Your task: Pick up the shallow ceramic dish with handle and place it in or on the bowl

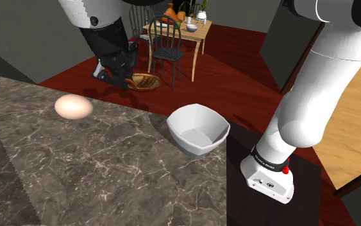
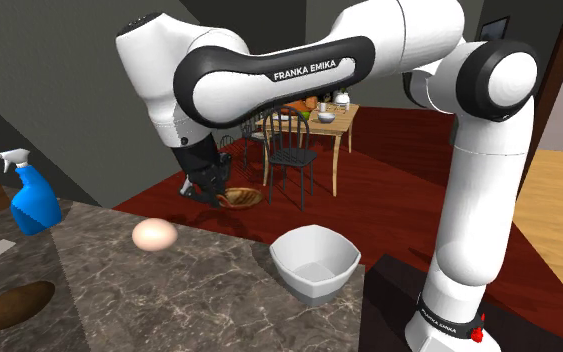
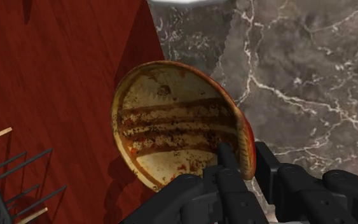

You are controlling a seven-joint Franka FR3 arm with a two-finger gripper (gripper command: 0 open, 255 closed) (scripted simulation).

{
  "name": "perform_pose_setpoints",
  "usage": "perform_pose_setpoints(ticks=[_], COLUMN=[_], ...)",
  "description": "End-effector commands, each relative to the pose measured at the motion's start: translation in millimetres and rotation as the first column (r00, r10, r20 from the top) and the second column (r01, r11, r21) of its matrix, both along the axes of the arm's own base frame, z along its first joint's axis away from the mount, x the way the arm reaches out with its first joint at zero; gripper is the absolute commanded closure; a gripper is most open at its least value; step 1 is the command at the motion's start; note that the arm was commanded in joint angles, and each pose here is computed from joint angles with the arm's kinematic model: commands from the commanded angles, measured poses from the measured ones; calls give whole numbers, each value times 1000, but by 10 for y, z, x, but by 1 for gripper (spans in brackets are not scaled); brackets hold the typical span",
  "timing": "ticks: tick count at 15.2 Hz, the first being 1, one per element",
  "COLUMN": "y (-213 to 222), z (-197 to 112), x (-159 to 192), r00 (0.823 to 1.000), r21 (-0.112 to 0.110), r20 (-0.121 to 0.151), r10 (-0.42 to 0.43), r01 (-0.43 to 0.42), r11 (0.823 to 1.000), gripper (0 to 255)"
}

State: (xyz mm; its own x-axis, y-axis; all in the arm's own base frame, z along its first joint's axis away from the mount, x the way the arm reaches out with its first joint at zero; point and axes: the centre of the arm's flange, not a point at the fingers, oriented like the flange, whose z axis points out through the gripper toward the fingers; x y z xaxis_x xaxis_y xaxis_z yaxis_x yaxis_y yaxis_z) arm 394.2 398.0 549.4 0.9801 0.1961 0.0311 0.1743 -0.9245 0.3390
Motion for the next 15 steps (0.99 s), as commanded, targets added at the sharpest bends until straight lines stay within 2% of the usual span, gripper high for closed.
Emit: perform_pose_setpoints(ticks=[1,2,15], y=[-12,-12,-477], z=[103,121,238], x=[-2,-2,-1649], r00=[1000,1000,1000], r21=[0,0,0], r20=[0,0,0], r10=[0,0,0], r01=[0,0,0], r11=[1000,1000,1000], gripper=[255,255,255])
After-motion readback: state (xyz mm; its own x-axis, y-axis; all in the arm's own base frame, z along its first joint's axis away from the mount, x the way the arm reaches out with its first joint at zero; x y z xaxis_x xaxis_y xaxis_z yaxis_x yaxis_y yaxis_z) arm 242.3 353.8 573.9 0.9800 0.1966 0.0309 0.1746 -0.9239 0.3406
